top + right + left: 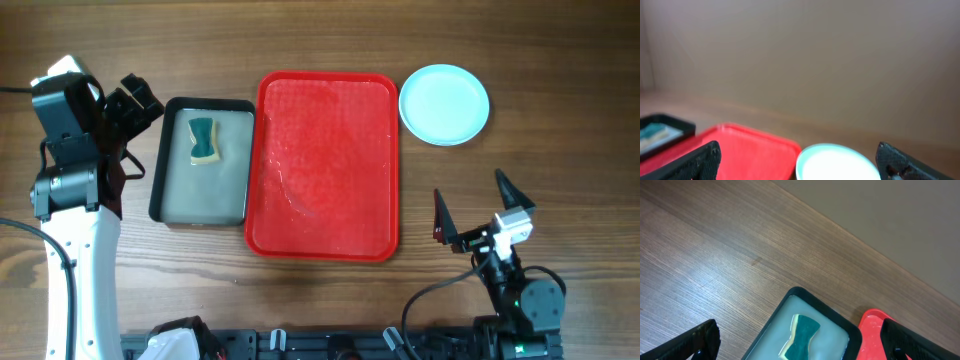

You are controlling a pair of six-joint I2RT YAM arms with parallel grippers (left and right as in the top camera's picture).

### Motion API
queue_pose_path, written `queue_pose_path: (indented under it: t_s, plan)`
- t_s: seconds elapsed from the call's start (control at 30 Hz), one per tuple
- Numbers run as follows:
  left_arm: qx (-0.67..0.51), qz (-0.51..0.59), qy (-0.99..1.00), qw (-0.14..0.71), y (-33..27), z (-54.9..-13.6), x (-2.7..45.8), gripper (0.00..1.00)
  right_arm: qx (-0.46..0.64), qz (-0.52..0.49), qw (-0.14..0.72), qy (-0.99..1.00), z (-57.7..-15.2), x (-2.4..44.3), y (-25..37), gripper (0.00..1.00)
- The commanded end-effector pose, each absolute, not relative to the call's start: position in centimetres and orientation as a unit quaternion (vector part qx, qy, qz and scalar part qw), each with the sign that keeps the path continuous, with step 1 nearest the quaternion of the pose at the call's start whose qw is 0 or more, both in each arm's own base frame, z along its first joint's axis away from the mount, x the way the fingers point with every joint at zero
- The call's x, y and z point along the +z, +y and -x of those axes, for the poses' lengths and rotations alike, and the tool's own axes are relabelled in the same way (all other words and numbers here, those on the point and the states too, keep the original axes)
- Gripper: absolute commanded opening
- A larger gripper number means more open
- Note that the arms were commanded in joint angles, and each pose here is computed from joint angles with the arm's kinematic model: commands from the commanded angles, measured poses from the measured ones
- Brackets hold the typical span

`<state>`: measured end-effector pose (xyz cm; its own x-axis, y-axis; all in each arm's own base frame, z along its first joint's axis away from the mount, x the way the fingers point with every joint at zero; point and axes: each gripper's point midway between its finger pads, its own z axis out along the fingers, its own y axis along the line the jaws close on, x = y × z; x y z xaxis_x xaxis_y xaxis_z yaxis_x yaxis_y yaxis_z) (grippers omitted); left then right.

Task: Clean dirty plates on tray and stack at the side

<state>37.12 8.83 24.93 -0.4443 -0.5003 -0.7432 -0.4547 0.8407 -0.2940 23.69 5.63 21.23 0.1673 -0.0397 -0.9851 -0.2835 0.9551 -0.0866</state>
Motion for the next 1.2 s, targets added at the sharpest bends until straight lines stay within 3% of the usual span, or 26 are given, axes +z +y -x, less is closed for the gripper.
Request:
queue_pose_path:
  t_s: [0.0,1.17]
  plan:
    - [-0.027,0.287,0.846,0.449,9.0,-37.1,25.1,1.0,0.067,0.155,0.733,0.659,-23.7,19.6,5.7,1.0]
    - [-0.027,0.287,0.846,0.449,9.0,-37.1,25.1,1.0,0.036,0.166,0.716,0.678,-23.9,18.1,4.7,0.99]
